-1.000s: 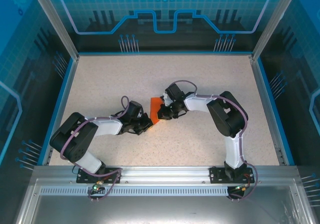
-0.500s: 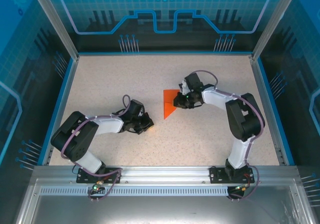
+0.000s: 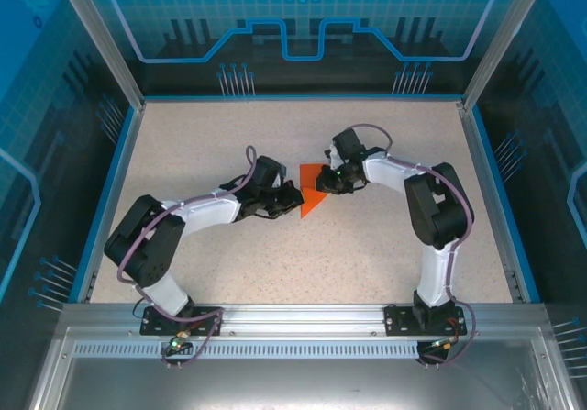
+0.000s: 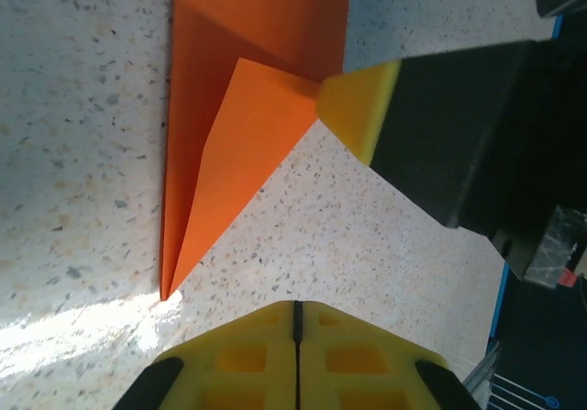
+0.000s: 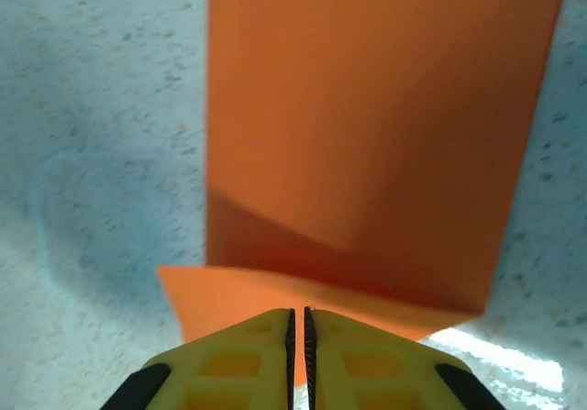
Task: Fold a paper plane with a square sheet of paper (pick it up from the middle)
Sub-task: Rotate the paper at the center of the table.
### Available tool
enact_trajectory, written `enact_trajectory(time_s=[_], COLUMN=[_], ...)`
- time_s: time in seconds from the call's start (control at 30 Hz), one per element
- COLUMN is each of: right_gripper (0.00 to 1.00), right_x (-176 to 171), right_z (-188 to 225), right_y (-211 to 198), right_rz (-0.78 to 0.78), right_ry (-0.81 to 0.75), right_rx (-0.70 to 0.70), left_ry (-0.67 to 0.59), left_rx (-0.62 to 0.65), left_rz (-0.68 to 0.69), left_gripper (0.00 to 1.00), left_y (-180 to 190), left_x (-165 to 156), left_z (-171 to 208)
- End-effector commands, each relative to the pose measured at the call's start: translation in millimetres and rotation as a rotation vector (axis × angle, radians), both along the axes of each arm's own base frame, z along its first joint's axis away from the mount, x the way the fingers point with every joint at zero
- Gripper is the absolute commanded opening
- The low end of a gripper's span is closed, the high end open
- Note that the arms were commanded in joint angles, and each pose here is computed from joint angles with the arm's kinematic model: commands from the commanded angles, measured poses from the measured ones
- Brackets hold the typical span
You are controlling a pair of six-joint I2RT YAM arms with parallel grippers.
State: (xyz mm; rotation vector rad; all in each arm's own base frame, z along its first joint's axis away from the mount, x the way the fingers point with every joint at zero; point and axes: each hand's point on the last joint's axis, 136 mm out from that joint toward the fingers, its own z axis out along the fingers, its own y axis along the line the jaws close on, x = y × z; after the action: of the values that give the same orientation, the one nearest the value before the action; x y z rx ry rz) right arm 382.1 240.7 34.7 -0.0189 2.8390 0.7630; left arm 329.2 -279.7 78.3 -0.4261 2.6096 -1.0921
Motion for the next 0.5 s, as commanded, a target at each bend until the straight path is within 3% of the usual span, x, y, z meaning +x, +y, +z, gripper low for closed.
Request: enact_trajectory(time_s=[0.0, 0.47], right_gripper=[0.13, 0.13], right_x=[-1, -62], right_z=[-12, -37], right_y=[-8, 15], right_rz=[0.005, -0.026], right_ry=[0.037, 0.18], right_rx=[-0.051, -0.063], left_ry=[0.033, 0.06], left_rx=[0.007, 0.031], left_rz=[0.021, 0.036], left_gripper=[0.13, 0.17], left_y=[0, 9], left_x=[1, -15], left_z=[-11, -23])
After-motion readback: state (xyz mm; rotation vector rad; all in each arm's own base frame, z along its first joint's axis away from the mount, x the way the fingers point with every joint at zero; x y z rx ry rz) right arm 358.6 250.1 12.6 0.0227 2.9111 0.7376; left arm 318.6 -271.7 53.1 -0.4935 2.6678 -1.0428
